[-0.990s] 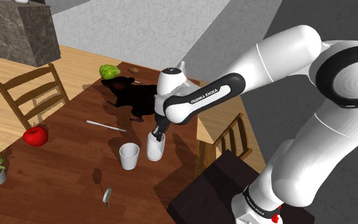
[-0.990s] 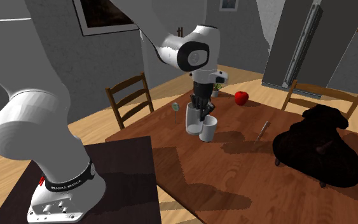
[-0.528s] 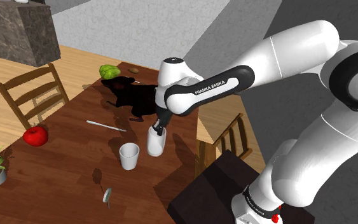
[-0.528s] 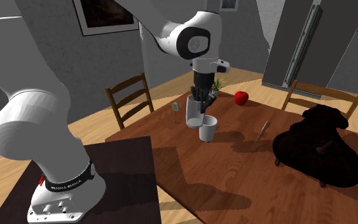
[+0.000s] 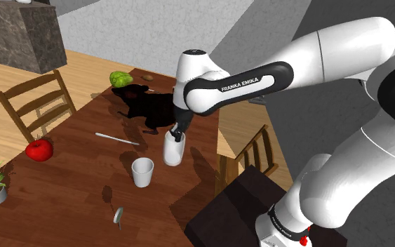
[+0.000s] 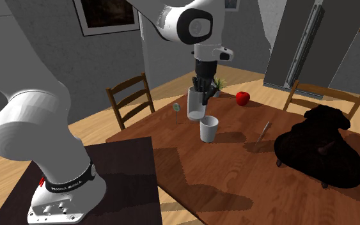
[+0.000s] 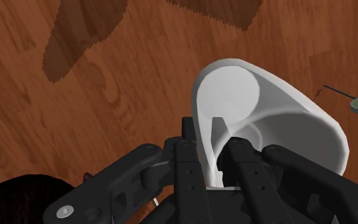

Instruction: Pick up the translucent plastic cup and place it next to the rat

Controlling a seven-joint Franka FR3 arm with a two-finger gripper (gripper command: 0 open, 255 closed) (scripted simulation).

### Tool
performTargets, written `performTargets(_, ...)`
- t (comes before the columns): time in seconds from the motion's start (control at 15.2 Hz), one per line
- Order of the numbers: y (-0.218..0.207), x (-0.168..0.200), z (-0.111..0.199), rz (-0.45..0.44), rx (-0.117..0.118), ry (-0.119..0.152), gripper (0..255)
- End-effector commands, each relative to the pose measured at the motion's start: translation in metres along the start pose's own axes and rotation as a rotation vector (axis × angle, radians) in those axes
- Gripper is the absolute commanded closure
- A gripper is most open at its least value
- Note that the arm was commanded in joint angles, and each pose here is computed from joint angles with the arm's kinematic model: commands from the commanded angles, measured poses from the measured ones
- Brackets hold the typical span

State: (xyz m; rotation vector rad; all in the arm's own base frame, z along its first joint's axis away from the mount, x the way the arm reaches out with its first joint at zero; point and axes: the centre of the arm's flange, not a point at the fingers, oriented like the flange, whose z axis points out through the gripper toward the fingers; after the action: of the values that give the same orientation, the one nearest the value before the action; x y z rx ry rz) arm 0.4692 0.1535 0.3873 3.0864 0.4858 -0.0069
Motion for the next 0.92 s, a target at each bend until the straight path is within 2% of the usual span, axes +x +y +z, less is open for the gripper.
performTargets(0.0, 0.001, 0.001, -0.011, 0.0, 0.0, 0.0, 255)
performTargets(0.86, 0.002, 0.0, -0.079, 0.0, 0.0, 0.0, 255)
